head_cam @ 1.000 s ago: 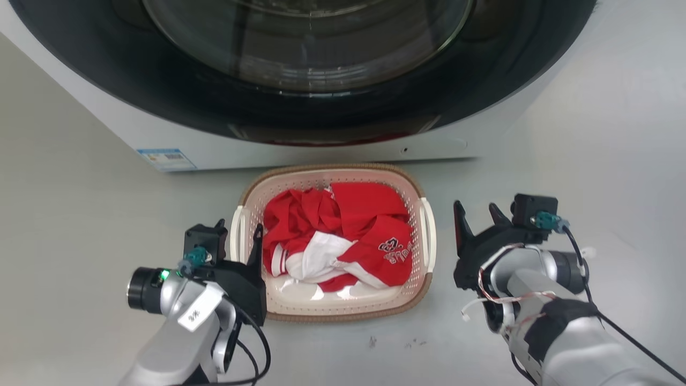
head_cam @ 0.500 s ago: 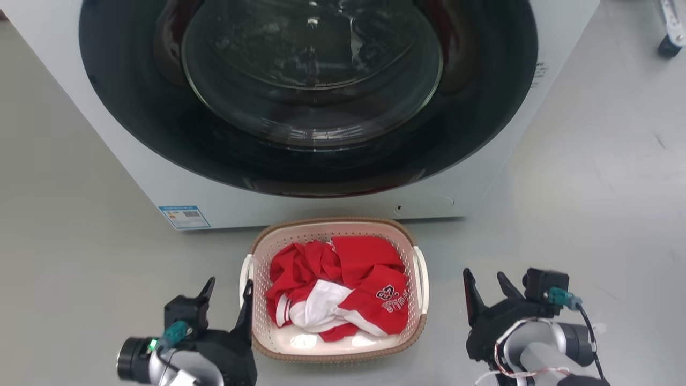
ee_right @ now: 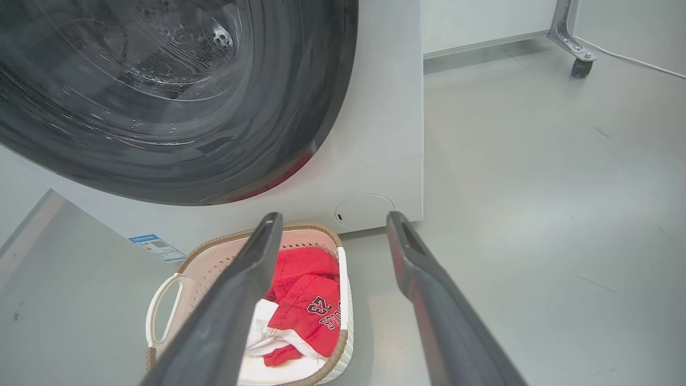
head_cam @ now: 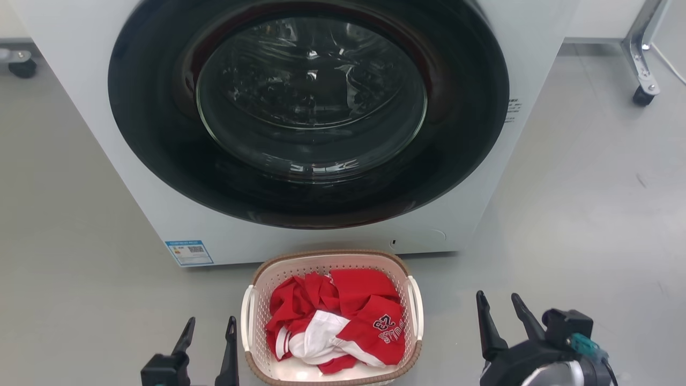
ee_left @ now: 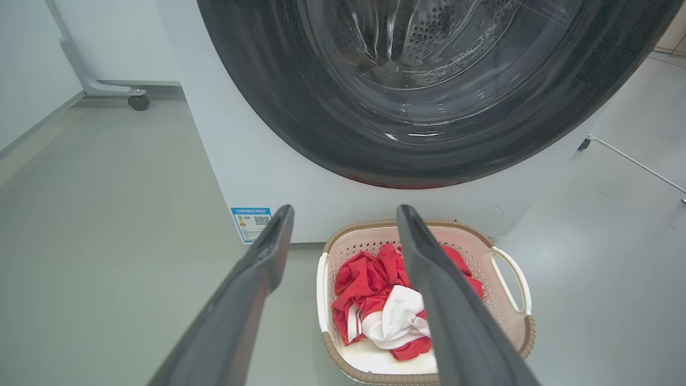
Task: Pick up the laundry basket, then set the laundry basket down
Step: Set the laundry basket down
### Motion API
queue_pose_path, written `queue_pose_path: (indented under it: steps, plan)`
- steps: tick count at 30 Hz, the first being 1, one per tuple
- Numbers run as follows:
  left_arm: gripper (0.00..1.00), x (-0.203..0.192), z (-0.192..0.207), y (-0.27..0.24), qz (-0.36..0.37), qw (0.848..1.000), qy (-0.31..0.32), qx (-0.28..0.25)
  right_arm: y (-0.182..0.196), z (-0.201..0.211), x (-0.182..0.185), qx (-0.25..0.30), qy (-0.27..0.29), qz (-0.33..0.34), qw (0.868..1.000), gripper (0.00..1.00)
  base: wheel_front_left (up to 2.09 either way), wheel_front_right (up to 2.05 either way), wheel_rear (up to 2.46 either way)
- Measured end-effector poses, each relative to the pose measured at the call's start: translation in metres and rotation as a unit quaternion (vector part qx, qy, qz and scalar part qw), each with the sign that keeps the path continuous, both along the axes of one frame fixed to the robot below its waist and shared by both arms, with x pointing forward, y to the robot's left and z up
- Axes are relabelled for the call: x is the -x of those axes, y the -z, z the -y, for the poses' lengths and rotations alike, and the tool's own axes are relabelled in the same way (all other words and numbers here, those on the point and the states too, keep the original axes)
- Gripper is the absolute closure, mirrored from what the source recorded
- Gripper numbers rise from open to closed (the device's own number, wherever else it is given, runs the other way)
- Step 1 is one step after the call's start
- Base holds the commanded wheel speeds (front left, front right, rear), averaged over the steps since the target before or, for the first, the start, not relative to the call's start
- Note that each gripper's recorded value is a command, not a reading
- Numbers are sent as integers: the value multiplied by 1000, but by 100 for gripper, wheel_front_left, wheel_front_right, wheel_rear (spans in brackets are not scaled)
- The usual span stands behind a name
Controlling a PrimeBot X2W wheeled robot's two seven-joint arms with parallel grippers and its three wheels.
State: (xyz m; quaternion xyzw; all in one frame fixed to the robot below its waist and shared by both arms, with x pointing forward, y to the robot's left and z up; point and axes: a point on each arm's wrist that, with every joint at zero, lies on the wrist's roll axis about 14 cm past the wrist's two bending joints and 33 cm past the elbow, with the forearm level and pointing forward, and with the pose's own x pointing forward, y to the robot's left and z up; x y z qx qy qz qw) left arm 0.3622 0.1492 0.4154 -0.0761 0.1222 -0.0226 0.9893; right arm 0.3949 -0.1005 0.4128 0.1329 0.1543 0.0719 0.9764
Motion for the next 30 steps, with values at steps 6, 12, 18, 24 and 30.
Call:
queue_pose_path:
  steps: [6,12,18,24,30]
  plan:
    - [0,18,-2,-16,29,1000,-11,-3,-22,8,17,5,14,46,999,0,0,0,0]
    - [0,27,-1,-36,64,998,-16,-8,-43,14,33,22,22,91,995,0,0,0,0]
    - [0,37,-5,-46,80,996,-24,-16,-66,23,42,31,40,132,990,0,0,0,0]
    - [0,35,-5,-61,106,994,-27,-17,-80,24,47,40,45,158,986,0,0,0,0]
    - [0,37,-4,-68,118,992,-25,-24,-91,23,50,45,47,178,982,0,0,0,0]
